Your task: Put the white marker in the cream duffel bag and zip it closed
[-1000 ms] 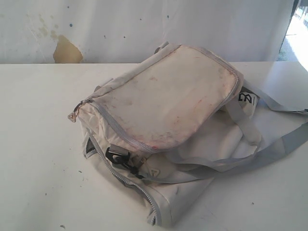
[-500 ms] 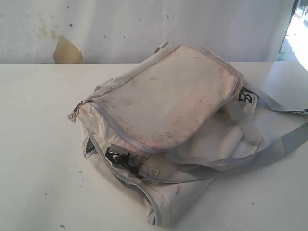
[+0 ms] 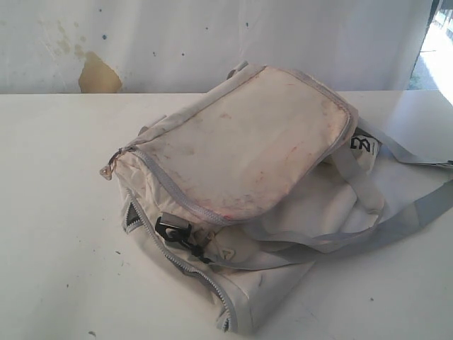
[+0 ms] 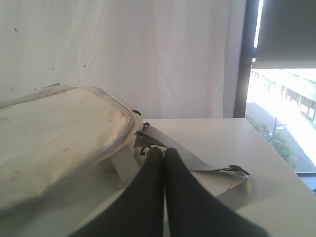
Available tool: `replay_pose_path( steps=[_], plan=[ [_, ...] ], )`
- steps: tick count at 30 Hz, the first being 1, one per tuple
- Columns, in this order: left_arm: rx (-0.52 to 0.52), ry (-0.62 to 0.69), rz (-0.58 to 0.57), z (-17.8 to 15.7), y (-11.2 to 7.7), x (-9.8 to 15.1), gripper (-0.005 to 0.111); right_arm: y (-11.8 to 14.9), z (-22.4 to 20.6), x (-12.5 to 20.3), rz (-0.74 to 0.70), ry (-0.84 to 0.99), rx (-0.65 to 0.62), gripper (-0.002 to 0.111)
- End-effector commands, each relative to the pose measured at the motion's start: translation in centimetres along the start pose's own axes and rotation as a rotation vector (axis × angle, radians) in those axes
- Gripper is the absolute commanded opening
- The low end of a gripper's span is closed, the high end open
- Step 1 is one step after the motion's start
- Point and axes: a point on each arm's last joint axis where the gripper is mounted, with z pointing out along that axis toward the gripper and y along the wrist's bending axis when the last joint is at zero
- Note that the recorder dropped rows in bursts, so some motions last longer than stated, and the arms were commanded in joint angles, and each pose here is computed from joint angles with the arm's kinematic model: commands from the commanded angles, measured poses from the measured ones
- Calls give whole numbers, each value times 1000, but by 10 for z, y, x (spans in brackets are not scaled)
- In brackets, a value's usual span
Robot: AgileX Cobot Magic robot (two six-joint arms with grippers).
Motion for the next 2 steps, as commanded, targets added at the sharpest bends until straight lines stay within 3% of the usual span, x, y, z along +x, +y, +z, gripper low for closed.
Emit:
replay_pose_path(
  steps=[1, 2],
  plan=[
    [2, 3, -6, 0, 0, 2, 0, 0, 0, 2, -8, 2, -1, 0],
    [2, 3, -6, 0, 0, 2, 0, 0, 0, 2, -8, 2, -1, 0]
  ],
)
